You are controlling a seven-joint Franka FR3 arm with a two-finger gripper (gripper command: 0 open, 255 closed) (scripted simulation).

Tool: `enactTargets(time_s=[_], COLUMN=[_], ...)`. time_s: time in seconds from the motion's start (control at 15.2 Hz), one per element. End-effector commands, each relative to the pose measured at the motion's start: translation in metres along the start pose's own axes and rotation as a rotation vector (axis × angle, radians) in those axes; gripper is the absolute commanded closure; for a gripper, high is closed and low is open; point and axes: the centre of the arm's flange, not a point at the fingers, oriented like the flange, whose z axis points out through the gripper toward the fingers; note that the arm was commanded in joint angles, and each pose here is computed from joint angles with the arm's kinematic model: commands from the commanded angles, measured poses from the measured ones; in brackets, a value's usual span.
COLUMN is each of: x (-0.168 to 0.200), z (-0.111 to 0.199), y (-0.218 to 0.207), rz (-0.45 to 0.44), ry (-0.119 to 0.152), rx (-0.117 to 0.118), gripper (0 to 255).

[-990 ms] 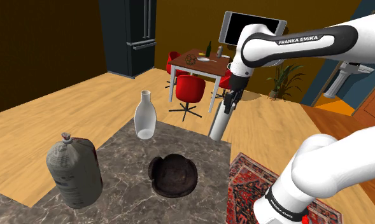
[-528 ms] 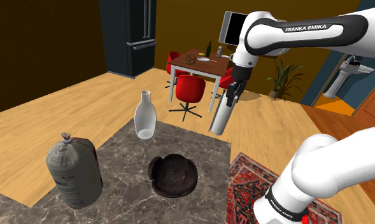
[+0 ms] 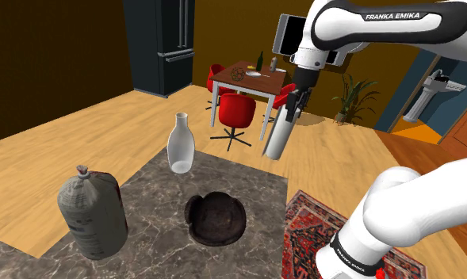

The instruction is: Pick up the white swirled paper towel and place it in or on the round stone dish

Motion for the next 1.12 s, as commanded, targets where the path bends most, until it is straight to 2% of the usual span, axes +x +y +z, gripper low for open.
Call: enactTargets(time_s=[0.0,0.26,1.06], x=[-0.001,-0.002,0.007], z=[-0.010,-0.028,-0.061], y=[-0.001,-0.002,-0.157], rz=[0.000,0.000,0.000], ry=[0.000,0.000,0.000], rx=[0.000,0.000,0.000], gripper=[255,255,255])
